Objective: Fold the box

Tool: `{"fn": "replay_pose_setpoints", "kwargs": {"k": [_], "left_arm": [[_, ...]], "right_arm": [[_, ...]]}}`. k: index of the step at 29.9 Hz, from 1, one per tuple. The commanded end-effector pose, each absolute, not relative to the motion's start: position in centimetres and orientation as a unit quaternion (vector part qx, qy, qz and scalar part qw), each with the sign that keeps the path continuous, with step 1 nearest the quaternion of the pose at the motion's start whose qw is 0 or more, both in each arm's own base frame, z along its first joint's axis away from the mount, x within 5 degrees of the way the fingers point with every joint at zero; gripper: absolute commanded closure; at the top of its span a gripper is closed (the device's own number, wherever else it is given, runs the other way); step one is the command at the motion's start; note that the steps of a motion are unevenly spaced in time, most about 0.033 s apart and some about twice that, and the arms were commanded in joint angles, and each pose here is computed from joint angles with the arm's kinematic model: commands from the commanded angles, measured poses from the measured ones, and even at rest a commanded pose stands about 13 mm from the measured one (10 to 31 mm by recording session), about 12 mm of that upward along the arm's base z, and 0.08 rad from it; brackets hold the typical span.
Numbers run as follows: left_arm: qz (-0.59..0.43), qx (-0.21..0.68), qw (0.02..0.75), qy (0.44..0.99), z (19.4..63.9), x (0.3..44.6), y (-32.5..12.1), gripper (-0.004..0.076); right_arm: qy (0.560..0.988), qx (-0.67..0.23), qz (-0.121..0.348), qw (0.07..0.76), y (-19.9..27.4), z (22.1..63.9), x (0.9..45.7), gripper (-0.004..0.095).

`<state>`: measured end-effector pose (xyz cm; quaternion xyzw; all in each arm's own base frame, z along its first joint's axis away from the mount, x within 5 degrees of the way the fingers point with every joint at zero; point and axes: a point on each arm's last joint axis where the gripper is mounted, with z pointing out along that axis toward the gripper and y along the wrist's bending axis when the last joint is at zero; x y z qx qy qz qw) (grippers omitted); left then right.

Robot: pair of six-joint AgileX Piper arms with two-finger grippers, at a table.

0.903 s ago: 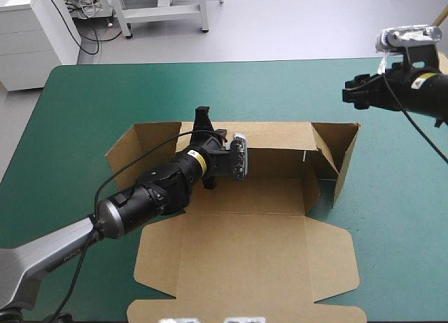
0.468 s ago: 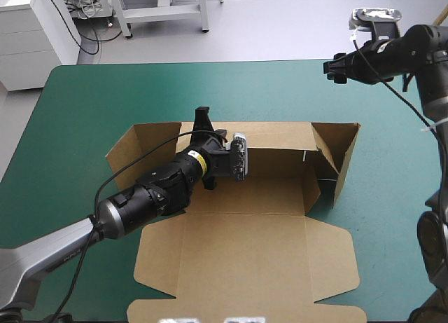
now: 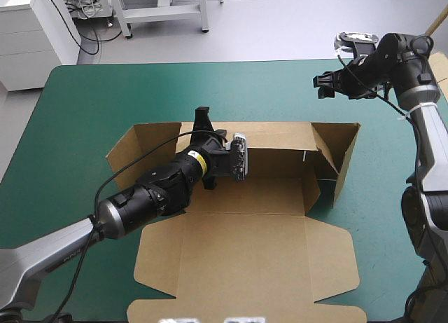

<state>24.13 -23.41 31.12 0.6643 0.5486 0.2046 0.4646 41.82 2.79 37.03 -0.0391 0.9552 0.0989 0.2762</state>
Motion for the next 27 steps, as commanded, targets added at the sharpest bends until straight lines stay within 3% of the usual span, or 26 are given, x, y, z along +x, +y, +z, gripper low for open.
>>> {"fn": "replay_pose_setpoints", "kwargs": {"k": [1,15,27], "left_arm": [[0.206,0.641,0.446,0.590,31.3,24.0,-22.6,0.0731],[0.209,0.634,0.441,0.599,31.2,24.0,-22.4,0.0731],[0.214,0.633,0.436,0.603,31.2,24.0,-22.3,0.0731]], "right_arm": [[0.943,-0.033,0.108,0.314,2.6,39.4,40.4,0.0232],[0.960,-0.059,0.099,0.254,2.5,36.9,35.4,0.0235],[0.939,-0.091,0.102,0.317,2.6,35.7,29.3,0.0235]]}}
